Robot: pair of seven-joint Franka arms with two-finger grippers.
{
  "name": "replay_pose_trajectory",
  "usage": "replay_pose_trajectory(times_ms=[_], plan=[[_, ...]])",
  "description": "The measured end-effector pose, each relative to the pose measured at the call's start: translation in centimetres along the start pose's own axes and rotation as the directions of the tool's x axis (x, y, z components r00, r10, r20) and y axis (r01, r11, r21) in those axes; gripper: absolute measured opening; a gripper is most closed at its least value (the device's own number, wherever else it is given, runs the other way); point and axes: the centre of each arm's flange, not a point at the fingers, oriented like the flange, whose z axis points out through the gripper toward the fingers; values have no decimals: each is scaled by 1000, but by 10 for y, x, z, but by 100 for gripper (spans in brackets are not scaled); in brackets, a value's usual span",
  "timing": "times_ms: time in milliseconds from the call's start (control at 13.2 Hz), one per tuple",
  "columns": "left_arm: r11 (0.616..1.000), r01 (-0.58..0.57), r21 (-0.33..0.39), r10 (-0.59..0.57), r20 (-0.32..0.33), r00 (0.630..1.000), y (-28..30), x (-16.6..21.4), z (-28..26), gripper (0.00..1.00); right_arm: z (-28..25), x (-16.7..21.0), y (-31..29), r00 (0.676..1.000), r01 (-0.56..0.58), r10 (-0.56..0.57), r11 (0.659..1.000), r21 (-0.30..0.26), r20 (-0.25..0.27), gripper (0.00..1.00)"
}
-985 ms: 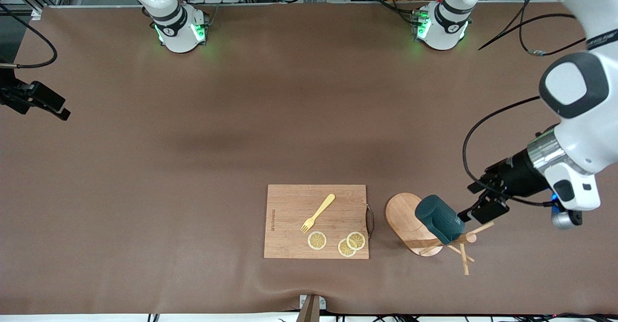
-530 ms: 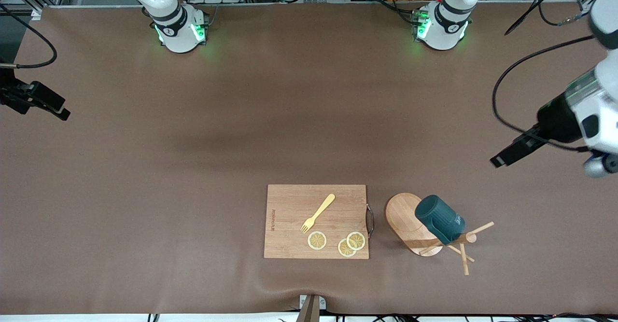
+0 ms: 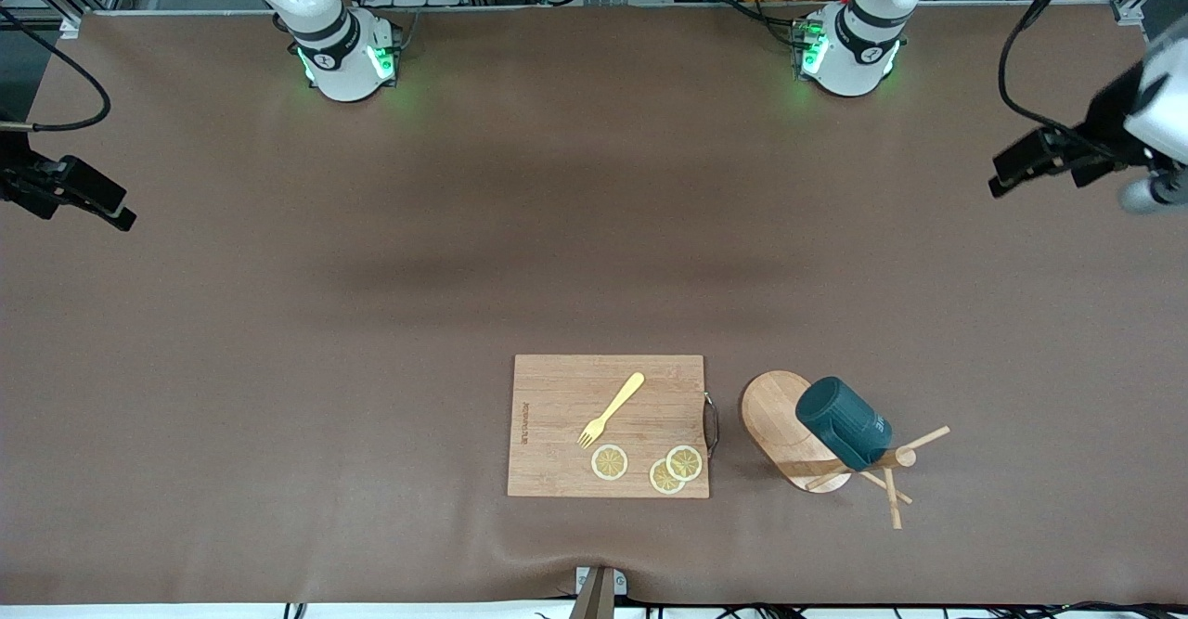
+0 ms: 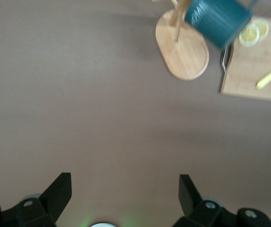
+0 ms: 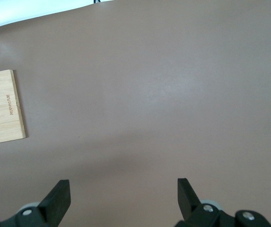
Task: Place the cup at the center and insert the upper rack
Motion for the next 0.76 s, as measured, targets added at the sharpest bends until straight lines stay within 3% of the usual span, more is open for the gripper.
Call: replay_pose_trajectory(times_ms=[227,758], plan=[[993,-116,10,116,14,993,13,-9,0,100,0,0,0,1000,0,0,1000,0,1,100],[991,-135,11,135,22,991,15,-8,4,100,0,0,0,1000,-1,1,1000,0,1,100]])
